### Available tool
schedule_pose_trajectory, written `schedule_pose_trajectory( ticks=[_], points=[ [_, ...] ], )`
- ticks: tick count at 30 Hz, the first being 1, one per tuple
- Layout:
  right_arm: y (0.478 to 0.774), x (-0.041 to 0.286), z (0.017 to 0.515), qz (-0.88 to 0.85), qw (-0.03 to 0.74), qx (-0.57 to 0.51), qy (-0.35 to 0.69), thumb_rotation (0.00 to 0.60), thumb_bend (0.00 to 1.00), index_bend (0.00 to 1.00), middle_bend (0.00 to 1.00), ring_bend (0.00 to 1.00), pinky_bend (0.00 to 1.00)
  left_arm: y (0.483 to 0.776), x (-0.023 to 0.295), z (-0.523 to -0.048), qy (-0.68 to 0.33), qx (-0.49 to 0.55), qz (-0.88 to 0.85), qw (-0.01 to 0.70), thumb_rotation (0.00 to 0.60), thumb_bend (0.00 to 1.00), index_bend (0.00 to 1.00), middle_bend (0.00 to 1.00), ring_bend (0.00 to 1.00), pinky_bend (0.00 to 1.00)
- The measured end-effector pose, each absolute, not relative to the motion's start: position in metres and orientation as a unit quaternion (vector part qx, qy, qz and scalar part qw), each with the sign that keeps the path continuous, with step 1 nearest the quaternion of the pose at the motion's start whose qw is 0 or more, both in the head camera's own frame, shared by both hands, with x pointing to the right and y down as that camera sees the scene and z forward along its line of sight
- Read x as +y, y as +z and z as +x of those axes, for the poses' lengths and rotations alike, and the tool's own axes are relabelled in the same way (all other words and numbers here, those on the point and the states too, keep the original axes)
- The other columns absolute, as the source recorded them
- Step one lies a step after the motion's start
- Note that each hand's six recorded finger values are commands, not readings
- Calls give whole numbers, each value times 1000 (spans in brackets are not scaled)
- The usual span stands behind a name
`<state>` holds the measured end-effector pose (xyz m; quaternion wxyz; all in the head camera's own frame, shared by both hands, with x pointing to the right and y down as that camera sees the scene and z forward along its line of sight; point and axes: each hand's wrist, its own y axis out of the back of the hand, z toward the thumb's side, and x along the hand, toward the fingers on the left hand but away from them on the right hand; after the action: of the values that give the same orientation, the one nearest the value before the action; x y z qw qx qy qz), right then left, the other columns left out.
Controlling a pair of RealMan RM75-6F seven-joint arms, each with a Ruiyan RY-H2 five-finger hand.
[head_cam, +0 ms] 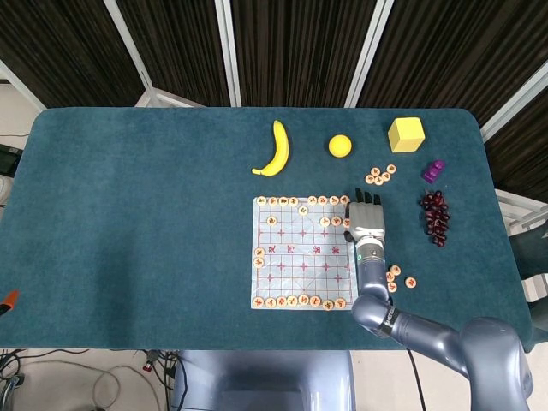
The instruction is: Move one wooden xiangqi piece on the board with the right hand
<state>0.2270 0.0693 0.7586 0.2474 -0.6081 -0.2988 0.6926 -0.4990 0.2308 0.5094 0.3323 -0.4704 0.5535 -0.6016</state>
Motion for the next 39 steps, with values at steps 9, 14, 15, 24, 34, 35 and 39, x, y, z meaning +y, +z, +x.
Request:
schedule_pose_trajectory(
  ticks=[9,14,15,24,34,35,39],
  points=[
    [761,65,224,-605,250,-302,693,600,374,457,0,0,38,509,230,-500,-601,555,-469,332,600,27,8,0,0,64],
    [761,62,222,-603,252,-306,693,600,374,474,0,0,38,509,230,-500,-601,554,-470,333,600,27,8,0,0,64],
    [761,62,222,-602,252,-306,693,600,374,477,0,0,38,510,230,-500,-601,554,-470,333,600,27,8,0,0,64],
    [763,62,222,-602,250,-304,695,600,374,480,0,0,39,510,229,-499,-602,553,-470,333,600,27,9,0,0,64],
    [763,60,225,-597,251,-302,699,600,374,480,0,0,38,511,229,-498,-603,552,-470,333,600,27,9,0,0,64],
    [763,60,225,-597,250,-302,700,600,375,480,0,0,38,511,229,-498,-603,552,-470,334,600,27,9,0,0,64],
    [764,61,227,-597,248,-300,702,600,375,480,0,0,38,511,229,-498,-602,553,-469,334,600,27,9,0,0,64]
  ],
)
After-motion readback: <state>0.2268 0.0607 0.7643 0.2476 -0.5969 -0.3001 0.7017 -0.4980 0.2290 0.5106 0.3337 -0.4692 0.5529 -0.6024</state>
